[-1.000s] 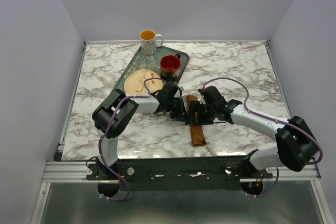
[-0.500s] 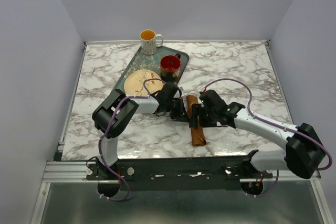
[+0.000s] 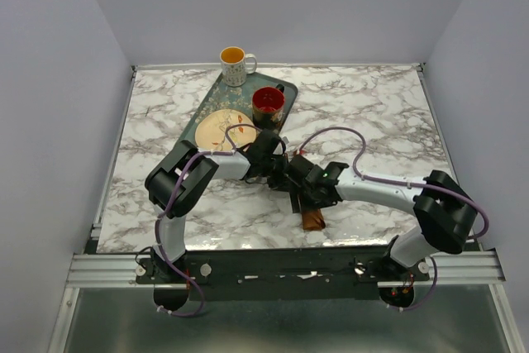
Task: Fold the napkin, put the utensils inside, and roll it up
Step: Roll the napkin with the utensil
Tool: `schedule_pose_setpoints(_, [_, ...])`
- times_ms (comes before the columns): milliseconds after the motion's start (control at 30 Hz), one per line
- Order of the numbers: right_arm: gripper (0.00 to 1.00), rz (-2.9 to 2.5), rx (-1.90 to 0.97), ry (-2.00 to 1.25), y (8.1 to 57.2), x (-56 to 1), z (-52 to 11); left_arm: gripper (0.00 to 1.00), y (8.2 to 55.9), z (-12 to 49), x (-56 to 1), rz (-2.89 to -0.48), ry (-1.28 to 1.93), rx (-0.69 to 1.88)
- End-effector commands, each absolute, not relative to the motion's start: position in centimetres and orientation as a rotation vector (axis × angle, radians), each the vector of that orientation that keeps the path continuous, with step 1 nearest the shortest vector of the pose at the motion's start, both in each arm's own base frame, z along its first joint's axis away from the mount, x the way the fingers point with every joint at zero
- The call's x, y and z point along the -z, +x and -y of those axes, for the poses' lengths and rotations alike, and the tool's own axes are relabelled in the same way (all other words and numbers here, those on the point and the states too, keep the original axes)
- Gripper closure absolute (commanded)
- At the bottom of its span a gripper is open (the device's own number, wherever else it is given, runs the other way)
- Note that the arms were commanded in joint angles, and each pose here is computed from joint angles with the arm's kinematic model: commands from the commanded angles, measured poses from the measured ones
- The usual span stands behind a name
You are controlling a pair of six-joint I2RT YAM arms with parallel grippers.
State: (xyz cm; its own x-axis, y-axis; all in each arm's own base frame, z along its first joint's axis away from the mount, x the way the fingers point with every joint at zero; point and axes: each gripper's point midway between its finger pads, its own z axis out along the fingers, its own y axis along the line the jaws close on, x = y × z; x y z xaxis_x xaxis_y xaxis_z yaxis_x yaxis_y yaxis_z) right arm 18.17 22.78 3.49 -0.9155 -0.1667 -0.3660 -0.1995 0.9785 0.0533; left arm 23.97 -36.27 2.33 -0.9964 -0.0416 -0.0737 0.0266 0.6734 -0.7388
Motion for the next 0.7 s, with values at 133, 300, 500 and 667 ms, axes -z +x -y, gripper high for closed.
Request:
schedule_pose_setpoints(133, [0.26,-2.753,0.019,-0.223,18.6,-2.3,-22.3,0.91,23.0,34.0,1.2,-2.886,-0.069,1.046])
schedule_pose_setpoints(300, [0.36,-2.742,0.06,-0.208,18.8,-2.1,-21.7,0.92,23.1,33.9,1.1,-2.883,-0.069,1.044])
schedule_pose_setpoints(500, [0.45,-2.738,0.08,-0.194,18.8,-1.8,-21.3,0.92,23.1,34.0,1.0,-2.881,-0.067,1.05])
schedule_pose_setpoints(667, [0.51,-2.728,-0.017,-0.13,18.8,-1.7,-21.4,0.92,23.2,34.1,0.9,-2.879,-0.067,1.056])
